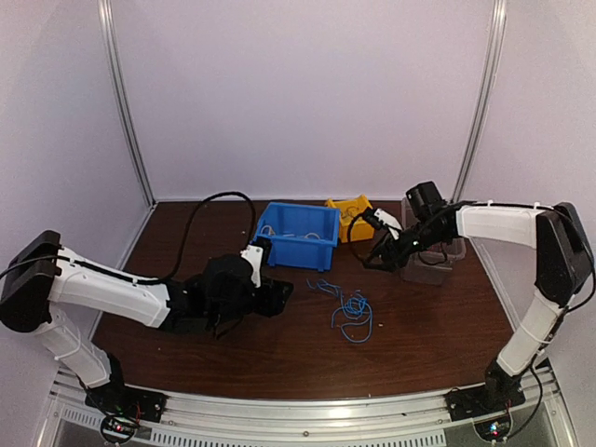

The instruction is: Untangle the cables

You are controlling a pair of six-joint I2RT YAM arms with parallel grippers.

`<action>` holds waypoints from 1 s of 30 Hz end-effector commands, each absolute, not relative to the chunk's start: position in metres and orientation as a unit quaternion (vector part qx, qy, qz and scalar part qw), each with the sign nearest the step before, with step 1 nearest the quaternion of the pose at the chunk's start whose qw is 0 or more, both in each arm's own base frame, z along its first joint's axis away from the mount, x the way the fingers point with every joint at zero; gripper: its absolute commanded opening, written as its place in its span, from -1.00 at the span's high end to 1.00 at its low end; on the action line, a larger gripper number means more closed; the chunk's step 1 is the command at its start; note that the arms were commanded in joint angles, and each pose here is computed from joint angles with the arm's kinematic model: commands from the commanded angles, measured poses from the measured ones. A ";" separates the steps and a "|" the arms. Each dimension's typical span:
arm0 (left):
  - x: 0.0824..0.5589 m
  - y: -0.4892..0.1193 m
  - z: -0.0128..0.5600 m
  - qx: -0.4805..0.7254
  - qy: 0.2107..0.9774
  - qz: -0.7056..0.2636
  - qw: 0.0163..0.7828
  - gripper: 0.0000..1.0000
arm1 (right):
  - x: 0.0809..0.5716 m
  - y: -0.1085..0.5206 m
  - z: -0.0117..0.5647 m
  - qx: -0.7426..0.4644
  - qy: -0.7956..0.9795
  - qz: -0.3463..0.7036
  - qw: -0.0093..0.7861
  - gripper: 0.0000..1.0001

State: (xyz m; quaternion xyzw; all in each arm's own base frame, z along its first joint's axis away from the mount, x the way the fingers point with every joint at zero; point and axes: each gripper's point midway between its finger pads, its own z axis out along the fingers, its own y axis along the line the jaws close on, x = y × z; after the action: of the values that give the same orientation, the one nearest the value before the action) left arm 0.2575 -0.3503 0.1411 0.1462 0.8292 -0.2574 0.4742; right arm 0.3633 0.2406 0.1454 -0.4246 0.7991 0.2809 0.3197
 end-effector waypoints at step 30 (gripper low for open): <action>0.257 -0.366 0.119 0.149 0.831 -0.282 0.456 -0.22 | 0.308 0.291 0.086 -0.518 0.764 0.309 0.229 1.00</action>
State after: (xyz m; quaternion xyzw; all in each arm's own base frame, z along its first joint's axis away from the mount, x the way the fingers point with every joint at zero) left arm 0.2541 -0.3611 0.1180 0.1515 0.8379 -0.2706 0.4491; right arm 0.3029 0.2853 0.0683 -0.5125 0.7743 0.3075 0.2079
